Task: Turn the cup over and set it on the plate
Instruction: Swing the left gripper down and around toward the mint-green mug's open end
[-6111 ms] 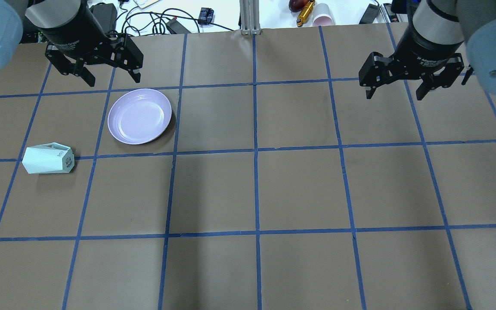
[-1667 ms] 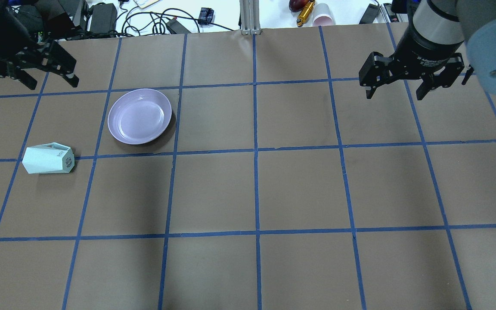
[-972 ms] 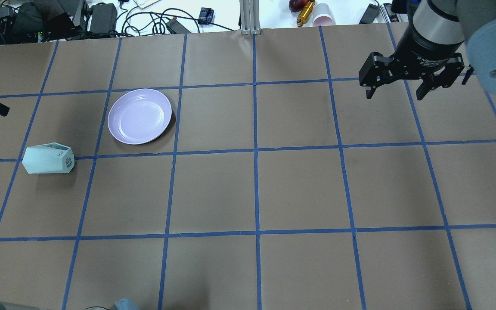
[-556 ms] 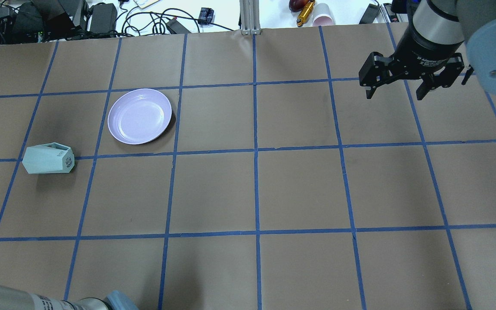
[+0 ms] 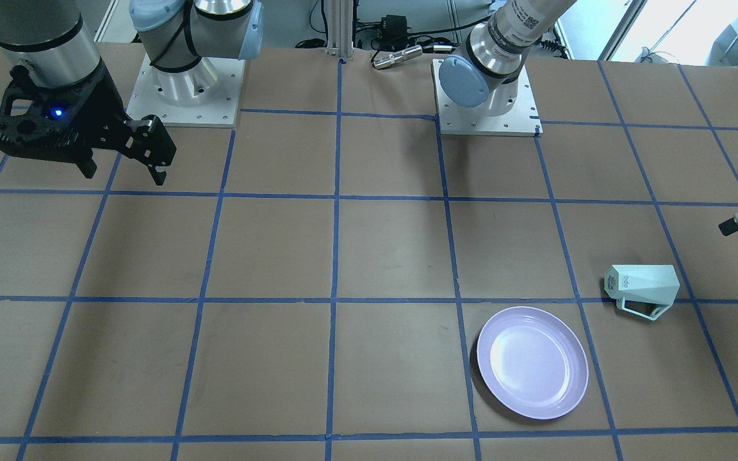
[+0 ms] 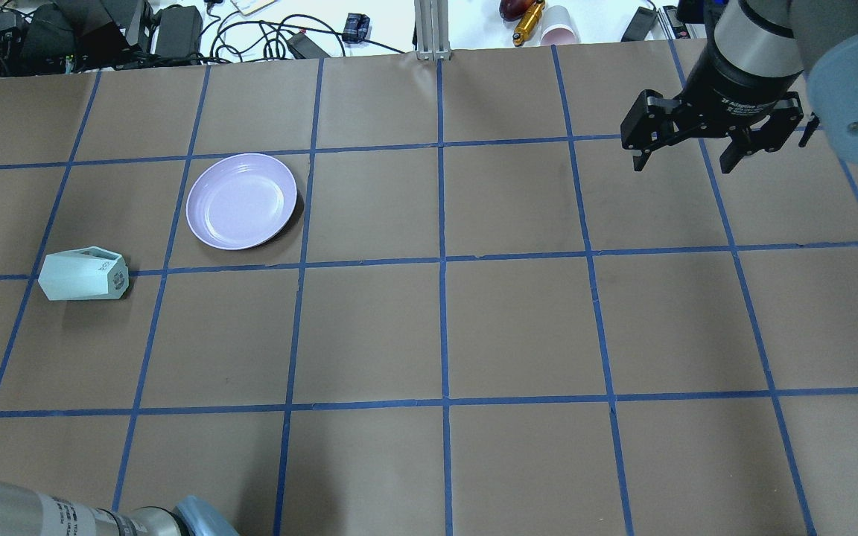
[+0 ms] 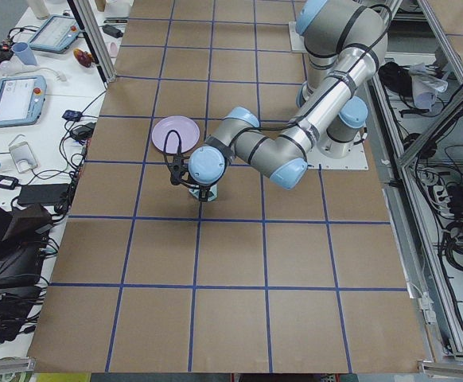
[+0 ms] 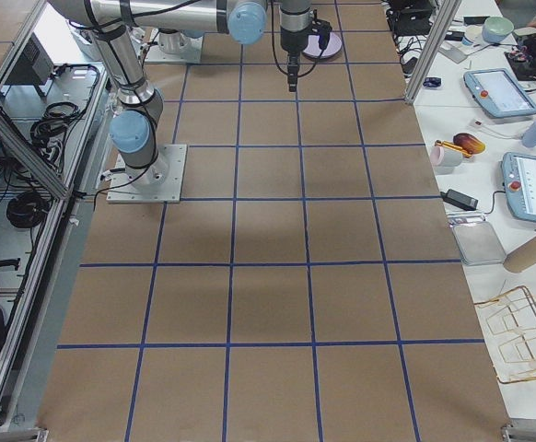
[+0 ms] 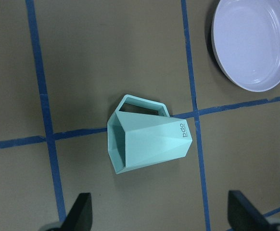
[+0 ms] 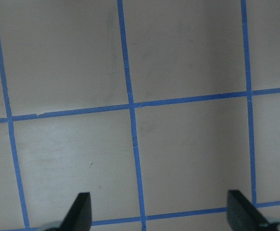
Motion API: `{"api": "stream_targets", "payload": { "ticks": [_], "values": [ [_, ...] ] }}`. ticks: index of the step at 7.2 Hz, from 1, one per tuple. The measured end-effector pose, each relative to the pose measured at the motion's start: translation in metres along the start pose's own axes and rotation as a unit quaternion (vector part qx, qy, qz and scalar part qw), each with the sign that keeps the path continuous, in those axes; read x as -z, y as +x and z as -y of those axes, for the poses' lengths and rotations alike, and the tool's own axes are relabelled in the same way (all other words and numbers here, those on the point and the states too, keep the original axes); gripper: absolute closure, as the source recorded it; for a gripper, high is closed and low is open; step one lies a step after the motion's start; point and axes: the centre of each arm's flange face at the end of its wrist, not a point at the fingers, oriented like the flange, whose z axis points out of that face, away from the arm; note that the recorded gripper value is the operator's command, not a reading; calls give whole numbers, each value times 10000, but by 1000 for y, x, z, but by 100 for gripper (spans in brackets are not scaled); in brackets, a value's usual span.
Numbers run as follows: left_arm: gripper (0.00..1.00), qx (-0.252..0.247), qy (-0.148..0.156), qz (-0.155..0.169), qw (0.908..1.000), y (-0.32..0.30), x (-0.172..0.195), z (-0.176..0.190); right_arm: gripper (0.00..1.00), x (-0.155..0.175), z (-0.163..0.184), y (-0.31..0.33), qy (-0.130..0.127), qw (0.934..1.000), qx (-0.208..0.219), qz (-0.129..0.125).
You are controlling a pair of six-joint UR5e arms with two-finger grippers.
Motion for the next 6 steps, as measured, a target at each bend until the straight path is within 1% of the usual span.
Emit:
{"api": "stream_targets", "payload": {
  "ticks": [3, 6],
  "values": [
    [0, 351, 153, -528, 9979, -37, -15, -9, 0, 0, 0, 0, -2, 10000, 0, 0],
    [0, 580, 167, -975, 9934, -71, -47, -15, 0, 0, 0, 0, -3, 10000, 0, 0]
  ]
}}
